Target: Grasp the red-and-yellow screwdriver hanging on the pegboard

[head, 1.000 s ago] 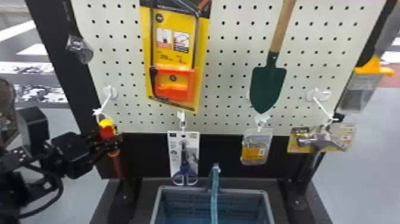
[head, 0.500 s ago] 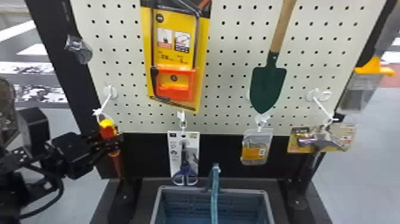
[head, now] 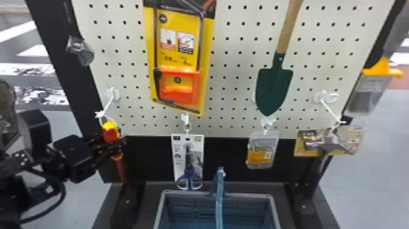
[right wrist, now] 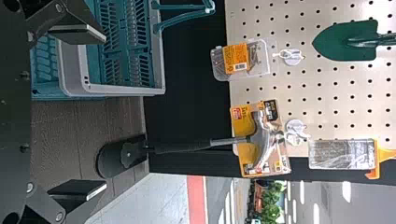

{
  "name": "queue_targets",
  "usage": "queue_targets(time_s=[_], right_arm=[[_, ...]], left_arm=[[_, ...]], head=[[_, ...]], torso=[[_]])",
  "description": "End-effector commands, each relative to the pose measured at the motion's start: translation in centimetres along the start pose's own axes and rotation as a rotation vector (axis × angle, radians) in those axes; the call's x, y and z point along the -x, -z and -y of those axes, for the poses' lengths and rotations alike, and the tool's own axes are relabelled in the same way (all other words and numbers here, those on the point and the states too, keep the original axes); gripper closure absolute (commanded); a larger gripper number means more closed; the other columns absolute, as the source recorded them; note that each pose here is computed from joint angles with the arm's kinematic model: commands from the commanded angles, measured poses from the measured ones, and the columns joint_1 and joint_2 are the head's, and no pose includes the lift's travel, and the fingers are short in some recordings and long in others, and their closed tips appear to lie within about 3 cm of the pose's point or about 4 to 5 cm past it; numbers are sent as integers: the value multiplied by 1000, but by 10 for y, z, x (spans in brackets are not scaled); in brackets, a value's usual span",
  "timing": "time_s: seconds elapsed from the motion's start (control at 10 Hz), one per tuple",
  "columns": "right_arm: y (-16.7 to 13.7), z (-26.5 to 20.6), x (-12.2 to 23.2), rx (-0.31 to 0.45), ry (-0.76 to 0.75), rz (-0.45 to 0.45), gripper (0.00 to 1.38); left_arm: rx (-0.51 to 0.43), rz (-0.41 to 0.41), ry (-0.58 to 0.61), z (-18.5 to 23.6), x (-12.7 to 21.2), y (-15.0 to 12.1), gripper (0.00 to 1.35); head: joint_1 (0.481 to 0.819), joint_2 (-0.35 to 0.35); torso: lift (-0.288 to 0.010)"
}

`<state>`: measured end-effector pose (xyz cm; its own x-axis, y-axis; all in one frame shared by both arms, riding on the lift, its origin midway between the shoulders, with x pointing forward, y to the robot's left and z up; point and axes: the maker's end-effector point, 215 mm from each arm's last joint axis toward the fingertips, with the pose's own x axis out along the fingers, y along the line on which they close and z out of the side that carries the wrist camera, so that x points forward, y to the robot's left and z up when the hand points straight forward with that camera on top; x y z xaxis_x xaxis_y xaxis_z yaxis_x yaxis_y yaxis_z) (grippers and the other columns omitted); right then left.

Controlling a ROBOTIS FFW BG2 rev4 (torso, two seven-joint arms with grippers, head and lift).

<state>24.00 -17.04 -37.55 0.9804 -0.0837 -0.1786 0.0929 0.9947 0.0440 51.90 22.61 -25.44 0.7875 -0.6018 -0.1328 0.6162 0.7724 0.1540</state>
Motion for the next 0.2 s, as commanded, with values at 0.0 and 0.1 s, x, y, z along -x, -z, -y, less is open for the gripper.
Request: queue_targets(time_s=[0.0, 0.1], right_arm=[[0, 0, 0, 0, 0, 0, 193], [0, 0, 0, 0, 0, 0, 193]], left_arm=[[-2, 2, 1, 0, -1, -1, 1102], [-2, 2, 1, 0, -1, -1, 1102]], head=[[549, 0], [549, 0]], torso=[[-100], [-100]])
